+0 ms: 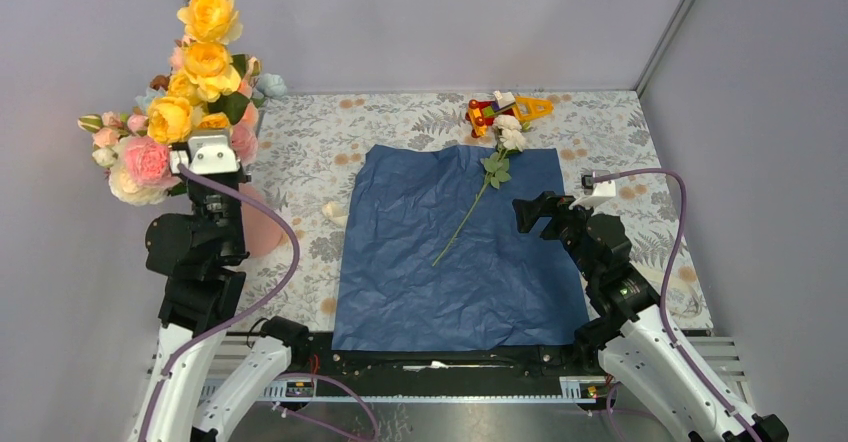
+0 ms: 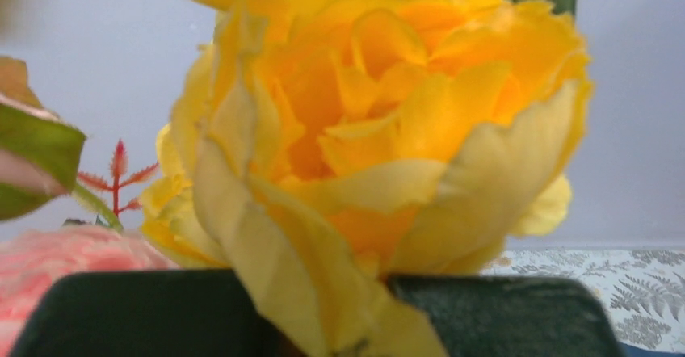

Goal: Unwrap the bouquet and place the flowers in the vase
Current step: Insert the fake flower into the vase.

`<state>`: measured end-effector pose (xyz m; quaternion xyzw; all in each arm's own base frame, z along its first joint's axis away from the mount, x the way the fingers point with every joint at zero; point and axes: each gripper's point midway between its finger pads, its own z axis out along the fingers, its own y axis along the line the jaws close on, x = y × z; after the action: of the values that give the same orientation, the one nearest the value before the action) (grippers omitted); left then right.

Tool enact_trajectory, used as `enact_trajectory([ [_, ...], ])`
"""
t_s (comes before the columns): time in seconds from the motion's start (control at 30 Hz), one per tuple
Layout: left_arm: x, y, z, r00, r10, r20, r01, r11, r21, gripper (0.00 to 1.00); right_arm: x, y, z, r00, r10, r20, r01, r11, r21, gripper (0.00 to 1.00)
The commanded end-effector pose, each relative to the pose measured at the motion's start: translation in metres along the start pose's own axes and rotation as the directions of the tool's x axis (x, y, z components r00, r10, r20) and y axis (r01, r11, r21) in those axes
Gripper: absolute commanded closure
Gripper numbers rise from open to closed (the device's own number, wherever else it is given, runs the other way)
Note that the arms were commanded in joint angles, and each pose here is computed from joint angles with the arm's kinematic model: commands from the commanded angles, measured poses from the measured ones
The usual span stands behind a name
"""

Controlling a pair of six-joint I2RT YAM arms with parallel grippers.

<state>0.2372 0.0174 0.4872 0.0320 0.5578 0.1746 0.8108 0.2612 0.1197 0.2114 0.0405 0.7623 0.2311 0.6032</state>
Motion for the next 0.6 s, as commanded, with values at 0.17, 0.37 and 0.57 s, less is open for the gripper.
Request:
enact_trajectory([
  [0.17, 0.007, 0.03, -0.01, 0.996, -0.08, 0.048, 0.088, 0.98, -0.181, 1.0, -0.006, 0.002, 0.0, 1.0, 0.002, 0.026, -0.002, 1.0, -0.015, 0.0],
  [0.37, 0.018, 0.024, -0.01, 0.99, -0.138, 0.034, 0.142, 0.974, -0.178, 1.0, -0.004, 0.002, -0.001, 1.0, 0.005, 0.024, -0.004, 1.0, -0.016, 0.0],
  [0.57, 0.037, 0.027, -0.014, 0.991, -0.135, -0.011, 0.129, 0.966, -0.225, 1.0, -0.003, 0.002, 0.0, 1.0, 0.004, 0.019, -0.004, 1.0, -0.017, 0.0],
])
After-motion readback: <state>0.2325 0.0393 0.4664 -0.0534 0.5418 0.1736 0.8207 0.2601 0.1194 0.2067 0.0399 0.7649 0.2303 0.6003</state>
